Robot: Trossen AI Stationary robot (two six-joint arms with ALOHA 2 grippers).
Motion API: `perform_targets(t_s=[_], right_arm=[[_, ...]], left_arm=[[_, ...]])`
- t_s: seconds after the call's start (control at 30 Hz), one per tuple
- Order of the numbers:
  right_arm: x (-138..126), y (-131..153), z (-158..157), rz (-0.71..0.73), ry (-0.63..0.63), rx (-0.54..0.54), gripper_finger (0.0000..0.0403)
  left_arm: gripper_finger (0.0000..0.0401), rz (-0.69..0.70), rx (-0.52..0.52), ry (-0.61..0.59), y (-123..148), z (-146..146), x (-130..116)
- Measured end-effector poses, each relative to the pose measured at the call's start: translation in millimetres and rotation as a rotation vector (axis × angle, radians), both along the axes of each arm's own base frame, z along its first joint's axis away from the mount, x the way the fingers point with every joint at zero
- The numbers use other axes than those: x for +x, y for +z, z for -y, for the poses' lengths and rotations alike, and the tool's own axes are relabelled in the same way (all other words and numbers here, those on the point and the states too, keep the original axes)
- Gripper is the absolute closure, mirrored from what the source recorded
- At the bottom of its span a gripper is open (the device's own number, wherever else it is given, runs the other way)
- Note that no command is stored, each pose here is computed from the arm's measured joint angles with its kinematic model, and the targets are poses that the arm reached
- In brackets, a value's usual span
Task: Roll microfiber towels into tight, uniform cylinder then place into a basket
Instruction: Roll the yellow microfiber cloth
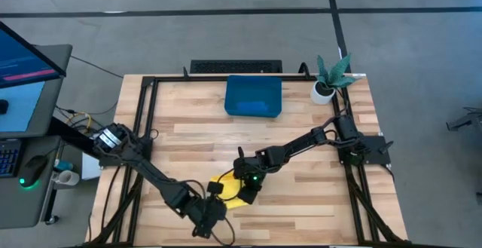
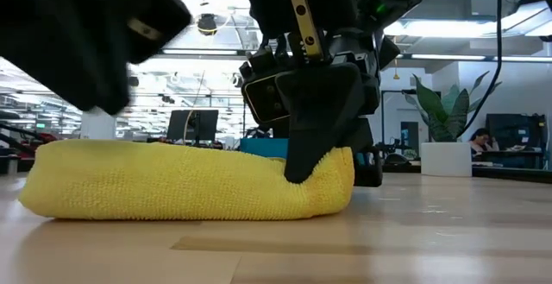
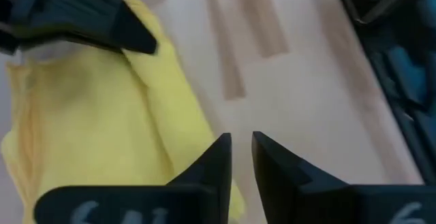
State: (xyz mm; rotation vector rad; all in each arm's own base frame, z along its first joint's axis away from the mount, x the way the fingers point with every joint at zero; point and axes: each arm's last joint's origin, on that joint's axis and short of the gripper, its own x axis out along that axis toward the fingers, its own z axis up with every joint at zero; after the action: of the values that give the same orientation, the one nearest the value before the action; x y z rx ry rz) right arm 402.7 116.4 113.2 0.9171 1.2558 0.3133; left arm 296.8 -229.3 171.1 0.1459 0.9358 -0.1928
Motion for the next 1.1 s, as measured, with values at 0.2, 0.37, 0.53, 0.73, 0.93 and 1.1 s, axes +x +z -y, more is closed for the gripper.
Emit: perform_targets(t_s=[0.2,0.37,0.53,0.73,0.93,1.1], right_arm=[[-1,1,-4,0.016,0.021,-0.005,0.0383],[-1,1,-5,0.015,0.024,-0.005,0.0377],[-2,1,-5,0.007,0.029,0.000,0.0385],[-2,2,-6,0.006,0.052,0.034,0.0371],[-1,2,-5,0.011,0.053,0.035,0.0374],[-1,2,-6,0.033,0.073,0.023,0.0353]], left_arm=[[0.0381,-0.048,-0.018,0.011,-14,-13,15],[0.0399,-0.047,0.018,0.047,-20,-18,19],[0.0399,-0.026,0.038,0.098,-20,-19,19],[0.0401,-0.038,0.007,0.217,-29,-23,17],[0.0401,-0.064,-0.027,0.315,-40,-36,15],[0.0401,-0.082,-0.044,0.327,-41,-42,17]])
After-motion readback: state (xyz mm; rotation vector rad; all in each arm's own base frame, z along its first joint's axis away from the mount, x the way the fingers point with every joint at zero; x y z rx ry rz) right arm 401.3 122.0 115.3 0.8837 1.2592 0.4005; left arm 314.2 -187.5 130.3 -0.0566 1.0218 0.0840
